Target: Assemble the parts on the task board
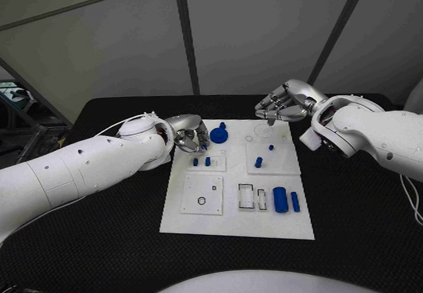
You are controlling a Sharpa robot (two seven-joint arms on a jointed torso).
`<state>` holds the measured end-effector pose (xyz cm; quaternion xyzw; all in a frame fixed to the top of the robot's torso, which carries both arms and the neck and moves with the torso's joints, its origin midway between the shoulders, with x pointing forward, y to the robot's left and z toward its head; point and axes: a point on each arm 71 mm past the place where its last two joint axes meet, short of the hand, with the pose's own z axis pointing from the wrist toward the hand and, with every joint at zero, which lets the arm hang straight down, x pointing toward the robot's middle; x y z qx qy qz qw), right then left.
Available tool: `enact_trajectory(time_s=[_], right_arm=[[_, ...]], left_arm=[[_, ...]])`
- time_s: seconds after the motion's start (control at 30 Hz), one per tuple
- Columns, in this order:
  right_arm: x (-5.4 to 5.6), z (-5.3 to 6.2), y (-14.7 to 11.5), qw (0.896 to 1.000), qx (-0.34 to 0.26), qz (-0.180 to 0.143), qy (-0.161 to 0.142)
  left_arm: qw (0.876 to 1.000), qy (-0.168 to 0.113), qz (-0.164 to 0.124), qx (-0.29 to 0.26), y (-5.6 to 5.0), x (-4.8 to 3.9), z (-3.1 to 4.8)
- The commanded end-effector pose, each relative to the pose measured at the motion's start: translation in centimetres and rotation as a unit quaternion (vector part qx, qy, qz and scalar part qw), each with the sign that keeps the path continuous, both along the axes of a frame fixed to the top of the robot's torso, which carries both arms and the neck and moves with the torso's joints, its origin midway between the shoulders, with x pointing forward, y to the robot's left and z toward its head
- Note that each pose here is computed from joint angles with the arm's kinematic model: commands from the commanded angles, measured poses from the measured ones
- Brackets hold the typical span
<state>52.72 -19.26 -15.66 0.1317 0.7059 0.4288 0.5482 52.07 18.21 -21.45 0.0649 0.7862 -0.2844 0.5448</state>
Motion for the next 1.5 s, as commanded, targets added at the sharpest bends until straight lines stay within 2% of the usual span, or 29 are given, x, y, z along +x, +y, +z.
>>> enact_trajectory(time_s=[0.03,0.8,1.5], right_arm=[[0.0,0.17,0.09,1.0,0.002,0.003,-0.005],[0.01,0.16,0.08,1.0,0.001,0.003,-0.005],[0.09,0.09,-0.25,1.0,-0.001,-0.001,-0.003]], left_arm=[[1.0,0.009,0.001,0.003,-0.05,0.0,-0.12],[1.0,0.018,0.004,0.005,-0.16,0.08,-0.48],[1.0,0.018,0.015,0.006,0.41,0.16,-0.52]])
